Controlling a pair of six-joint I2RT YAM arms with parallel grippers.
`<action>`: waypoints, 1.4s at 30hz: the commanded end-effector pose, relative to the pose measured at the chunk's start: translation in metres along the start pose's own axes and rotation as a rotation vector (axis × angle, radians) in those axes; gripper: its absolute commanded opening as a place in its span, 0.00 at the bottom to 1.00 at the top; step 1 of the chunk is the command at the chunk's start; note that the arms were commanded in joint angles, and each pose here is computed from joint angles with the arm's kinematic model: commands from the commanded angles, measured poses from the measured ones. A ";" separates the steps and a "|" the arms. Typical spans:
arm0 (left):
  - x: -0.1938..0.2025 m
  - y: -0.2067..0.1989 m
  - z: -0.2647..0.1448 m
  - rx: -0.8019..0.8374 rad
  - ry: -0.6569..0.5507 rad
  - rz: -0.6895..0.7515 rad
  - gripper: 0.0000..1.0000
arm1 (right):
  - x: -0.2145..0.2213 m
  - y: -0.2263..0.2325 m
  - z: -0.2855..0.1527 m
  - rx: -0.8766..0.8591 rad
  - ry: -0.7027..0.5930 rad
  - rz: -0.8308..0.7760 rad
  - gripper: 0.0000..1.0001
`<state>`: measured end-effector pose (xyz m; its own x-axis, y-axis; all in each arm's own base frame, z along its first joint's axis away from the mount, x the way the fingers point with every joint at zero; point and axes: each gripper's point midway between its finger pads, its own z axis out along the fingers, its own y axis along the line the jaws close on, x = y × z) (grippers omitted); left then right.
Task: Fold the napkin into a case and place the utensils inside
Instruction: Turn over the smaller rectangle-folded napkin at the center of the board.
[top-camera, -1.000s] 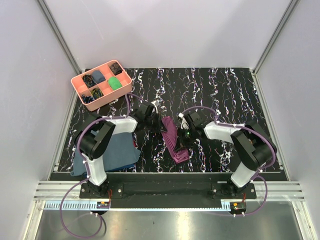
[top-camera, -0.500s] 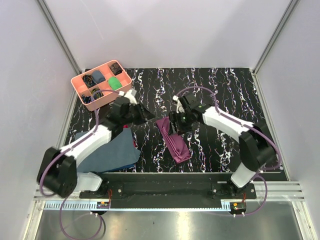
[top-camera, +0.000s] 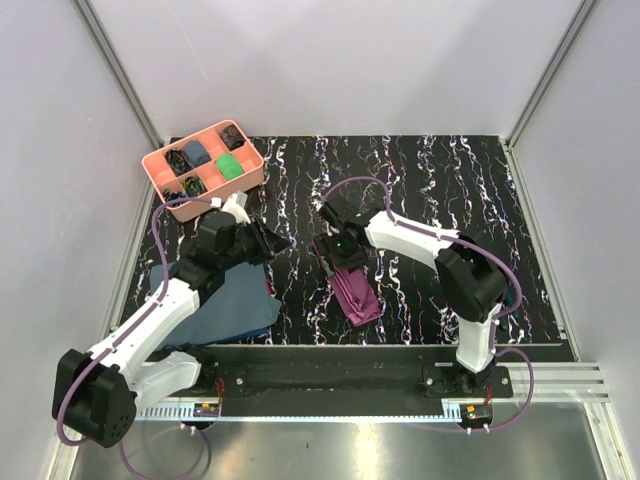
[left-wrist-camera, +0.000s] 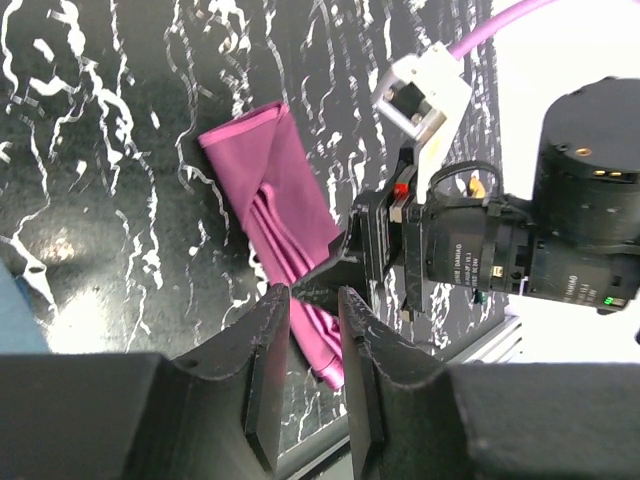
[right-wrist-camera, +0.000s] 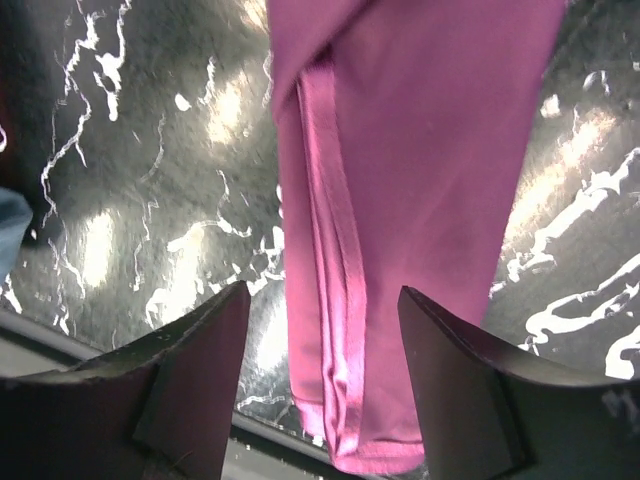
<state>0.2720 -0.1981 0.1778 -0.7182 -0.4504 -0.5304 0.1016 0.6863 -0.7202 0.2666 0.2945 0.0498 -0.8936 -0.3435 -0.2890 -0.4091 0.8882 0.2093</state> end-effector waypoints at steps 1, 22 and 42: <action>0.003 -0.003 -0.003 0.033 0.008 0.017 0.29 | -0.009 0.004 0.005 0.072 -0.017 -0.032 0.66; 0.001 -0.004 -0.022 0.074 -0.014 0.021 0.28 | 0.030 0.001 0.050 0.354 0.087 -0.083 0.50; -0.003 0.010 -0.018 0.021 -0.013 0.010 0.29 | -0.036 0.103 -0.023 -0.223 -0.061 0.007 0.01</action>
<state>0.2559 -0.1796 0.1695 -0.7280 -0.4527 -0.5148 0.0903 0.6811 -0.7266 0.2562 0.3494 0.0392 -0.8766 -0.3936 -0.2770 -0.4268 0.9016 0.0697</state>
